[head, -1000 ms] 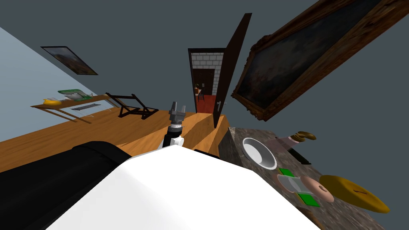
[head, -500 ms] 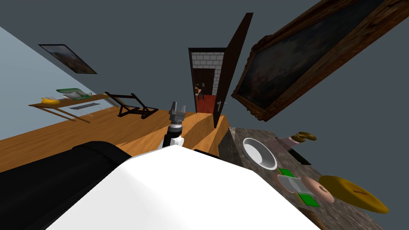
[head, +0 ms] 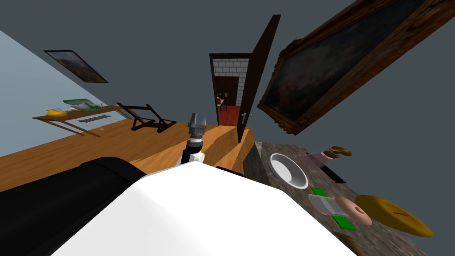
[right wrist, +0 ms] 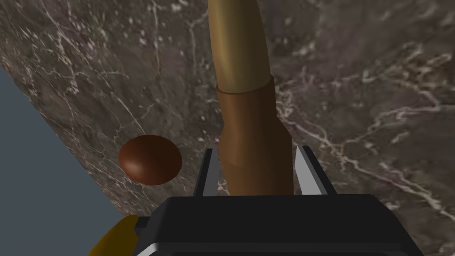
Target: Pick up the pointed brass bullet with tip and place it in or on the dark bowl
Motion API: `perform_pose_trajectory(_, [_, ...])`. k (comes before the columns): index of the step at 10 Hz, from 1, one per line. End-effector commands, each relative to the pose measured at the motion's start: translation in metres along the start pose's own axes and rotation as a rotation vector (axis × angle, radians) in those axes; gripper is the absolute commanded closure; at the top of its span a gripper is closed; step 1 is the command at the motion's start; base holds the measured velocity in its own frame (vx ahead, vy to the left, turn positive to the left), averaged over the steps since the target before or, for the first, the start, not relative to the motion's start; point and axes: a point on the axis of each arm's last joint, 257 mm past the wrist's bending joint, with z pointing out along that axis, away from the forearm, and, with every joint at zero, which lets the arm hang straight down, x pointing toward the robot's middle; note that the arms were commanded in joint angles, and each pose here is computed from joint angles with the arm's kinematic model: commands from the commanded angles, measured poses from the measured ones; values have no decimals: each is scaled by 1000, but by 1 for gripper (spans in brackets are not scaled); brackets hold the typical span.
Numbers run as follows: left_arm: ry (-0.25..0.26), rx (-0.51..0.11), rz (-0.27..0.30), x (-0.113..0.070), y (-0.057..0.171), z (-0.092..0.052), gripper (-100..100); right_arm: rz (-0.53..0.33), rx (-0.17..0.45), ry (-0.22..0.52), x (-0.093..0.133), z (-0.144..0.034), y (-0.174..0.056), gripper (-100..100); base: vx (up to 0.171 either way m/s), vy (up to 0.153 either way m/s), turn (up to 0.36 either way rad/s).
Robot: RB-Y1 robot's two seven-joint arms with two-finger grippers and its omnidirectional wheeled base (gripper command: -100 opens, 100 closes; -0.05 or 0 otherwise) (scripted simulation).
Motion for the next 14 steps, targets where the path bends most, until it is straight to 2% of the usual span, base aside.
perform_pose_trajectory(1, [0, 0, 0, 0, 0, 0, 0, 0, 2, 0, -1, -4, -1, 100, 3, 6, -6])
perform_pose_trajectory(7, [0, 0, 0, 0, 0, 0, 0, -6, 4, 3, -2, -20, -3, 100, 2, 9, -3])
perform_pose_trajectory(8, [0, 0, 0, 0, 0, 0, 0, -5, 4, 3, -1, -18, -3, 100, 0, 0, 0])
perform_pose_trajectory(9, [0, 0, 0, 0, 0, 0, 0, -5, 4, 2, -1, -18, -3, 0, 0, 0, 0])
perform_pose_trajectory(10, [0, 0, 0, 0, 0, 0, 0, -15, 85, 31, 16, -26, -36, 100, -1, 93, 41])
perform_pose_trajectory(11, [0, 0, 0, 0, 0, 0, 0, -16, 134, 52, 29, -33, -55, 100, -13, 189, 3])
perform_pose_trajectory(12, [0, 0, 0, 0, 0, 0, 0, -16, 134, 52, 29, -33, -55, 100, -27, 147, -35])
perform_pose_trajectory(14, [0, 0, 0, 0, 0, 0, 0, -14, 218, 88, 51, -48, -85, 100, -26, 120, -25])
